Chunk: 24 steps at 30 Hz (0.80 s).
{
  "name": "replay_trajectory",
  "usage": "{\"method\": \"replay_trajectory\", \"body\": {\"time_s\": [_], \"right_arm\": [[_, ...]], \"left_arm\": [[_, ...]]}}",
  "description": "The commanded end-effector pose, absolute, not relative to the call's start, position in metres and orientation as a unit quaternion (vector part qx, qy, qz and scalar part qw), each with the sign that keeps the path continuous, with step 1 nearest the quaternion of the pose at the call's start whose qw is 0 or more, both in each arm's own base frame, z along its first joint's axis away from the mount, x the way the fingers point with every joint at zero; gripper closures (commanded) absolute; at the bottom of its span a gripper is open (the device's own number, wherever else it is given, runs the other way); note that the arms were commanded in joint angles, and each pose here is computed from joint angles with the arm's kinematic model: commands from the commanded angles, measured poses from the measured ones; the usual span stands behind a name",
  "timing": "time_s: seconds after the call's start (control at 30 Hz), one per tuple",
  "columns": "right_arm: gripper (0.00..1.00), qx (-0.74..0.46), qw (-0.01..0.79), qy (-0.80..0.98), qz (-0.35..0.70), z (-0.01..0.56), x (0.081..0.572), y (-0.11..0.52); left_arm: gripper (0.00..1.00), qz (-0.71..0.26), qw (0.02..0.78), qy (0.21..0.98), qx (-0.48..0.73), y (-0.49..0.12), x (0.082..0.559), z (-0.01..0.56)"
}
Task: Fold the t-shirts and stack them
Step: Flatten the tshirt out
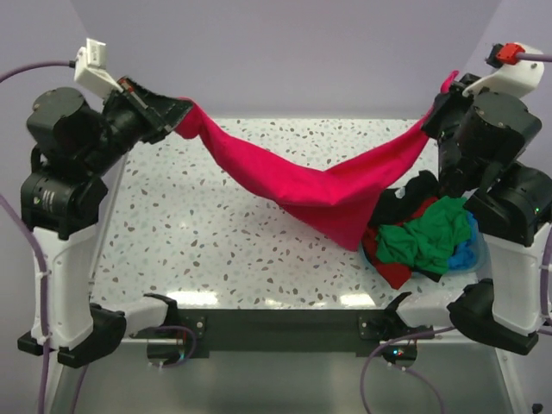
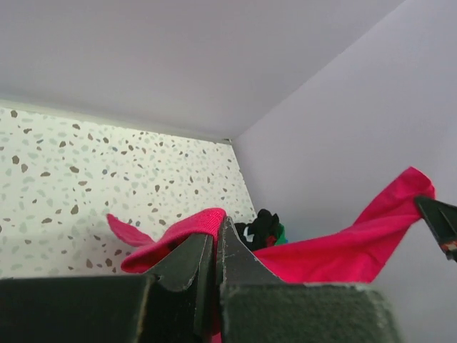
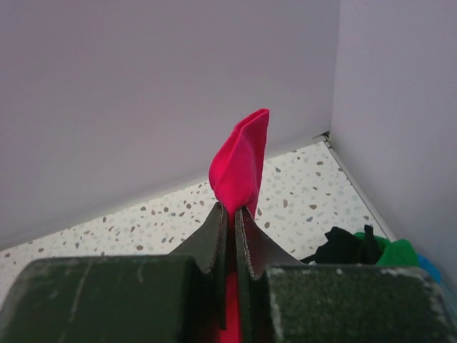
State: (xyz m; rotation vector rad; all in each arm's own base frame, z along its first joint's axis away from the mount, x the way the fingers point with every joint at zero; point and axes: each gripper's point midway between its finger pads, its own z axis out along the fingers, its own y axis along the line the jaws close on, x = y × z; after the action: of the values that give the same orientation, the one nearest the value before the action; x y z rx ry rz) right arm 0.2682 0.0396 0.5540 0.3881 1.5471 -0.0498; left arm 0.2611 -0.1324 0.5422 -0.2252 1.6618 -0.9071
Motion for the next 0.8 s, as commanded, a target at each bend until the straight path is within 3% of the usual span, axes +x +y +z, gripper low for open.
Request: {"method": "replay_trajectory", "body": {"time_s": [0.0, 0.17, 0.3, 0.43, 0.6, 0.77], "right_arm": [[1.0, 0.157, 0.687, 0.706, -0.067, 0.541, 0.281, 0.043], [1.0, 0.124, 0.676, 0.719, -0.109, 0.522, 0.323, 0.072], [1.0, 0.092, 0.659, 0.733, -0.142, 0.496, 0.396, 0.109], [1.0, 0.115, 0.693, 0.702, -0.12, 0.514, 0.45, 0.122], [1.0, 0.14, 0.786, 0.601, -0.045, 0.597, 0.444, 0.127], [1.0, 0.144, 0.815, 0.562, -0.003, 0.635, 0.407, 0.111]], "left_arm": [[1.0, -0.357, 0.524, 0.764, -0.119, -0.144, 0.32, 0.493], [1.0, -0.346, 0.507, 0.776, -0.148, -0.117, 0.383, 0.47], [1.0, -0.347, 0.506, 0.774, -0.157, -0.099, 0.44, 0.459], [1.0, -0.377, 0.543, 0.739, -0.132, -0.098, 0.473, 0.495], [1.0, -0.483, 0.582, 0.647, -0.094, -0.076, 0.474, 0.56], [1.0, -0.447, 0.633, 0.623, -0.103, -0.038, 0.453, 0.589]]}}
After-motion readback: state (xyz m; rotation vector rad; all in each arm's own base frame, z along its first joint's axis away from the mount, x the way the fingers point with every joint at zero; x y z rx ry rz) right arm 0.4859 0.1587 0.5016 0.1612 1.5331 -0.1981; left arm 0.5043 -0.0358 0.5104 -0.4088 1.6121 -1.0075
